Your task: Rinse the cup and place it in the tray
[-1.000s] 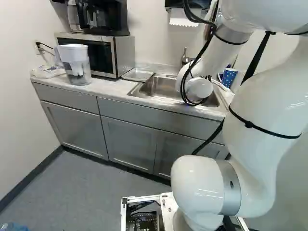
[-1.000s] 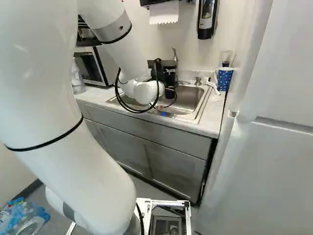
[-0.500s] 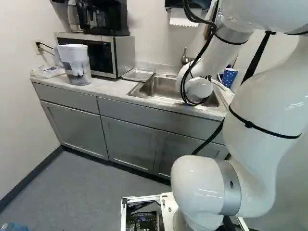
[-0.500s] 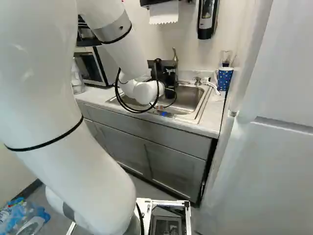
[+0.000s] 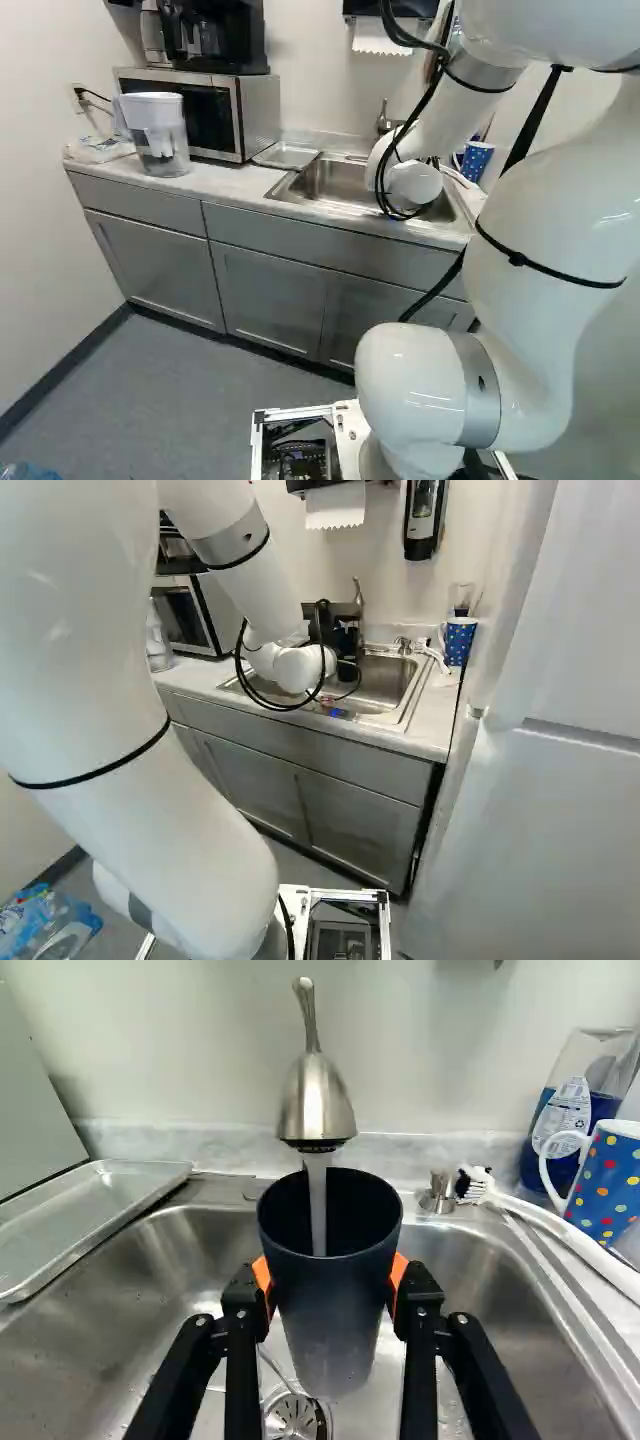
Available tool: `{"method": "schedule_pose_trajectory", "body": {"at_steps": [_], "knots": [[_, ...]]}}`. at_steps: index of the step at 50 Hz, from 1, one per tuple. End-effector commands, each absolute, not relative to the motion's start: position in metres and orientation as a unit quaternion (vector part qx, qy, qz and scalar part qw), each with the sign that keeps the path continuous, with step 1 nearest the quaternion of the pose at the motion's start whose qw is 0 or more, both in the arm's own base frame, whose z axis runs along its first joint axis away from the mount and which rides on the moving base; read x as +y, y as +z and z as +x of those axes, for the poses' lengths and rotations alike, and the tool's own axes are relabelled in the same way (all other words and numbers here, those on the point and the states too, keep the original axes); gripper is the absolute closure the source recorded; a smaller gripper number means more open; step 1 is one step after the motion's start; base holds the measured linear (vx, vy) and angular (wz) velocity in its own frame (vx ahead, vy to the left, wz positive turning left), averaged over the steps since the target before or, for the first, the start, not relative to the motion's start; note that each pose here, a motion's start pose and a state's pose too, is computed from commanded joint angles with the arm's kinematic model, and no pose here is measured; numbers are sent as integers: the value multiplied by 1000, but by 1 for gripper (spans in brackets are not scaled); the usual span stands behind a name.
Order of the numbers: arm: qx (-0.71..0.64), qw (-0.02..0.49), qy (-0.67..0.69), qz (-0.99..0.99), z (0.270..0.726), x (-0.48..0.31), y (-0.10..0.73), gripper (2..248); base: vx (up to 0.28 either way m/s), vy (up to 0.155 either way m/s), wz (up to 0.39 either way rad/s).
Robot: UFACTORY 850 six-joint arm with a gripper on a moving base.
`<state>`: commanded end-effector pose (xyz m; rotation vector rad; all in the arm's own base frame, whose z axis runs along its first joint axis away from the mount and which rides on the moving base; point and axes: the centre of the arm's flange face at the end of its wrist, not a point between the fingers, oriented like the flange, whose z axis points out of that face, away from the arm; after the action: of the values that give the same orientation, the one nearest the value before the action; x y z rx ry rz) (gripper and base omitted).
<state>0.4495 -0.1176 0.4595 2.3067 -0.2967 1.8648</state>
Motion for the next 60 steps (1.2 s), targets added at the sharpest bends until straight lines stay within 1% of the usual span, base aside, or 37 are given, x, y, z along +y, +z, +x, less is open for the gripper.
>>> {"method": "schedule_pose_trajectory", "body": {"at_steps": [60], "knots": [[-99,80,624,771,449,-118,459,125,0,0,0]]}}
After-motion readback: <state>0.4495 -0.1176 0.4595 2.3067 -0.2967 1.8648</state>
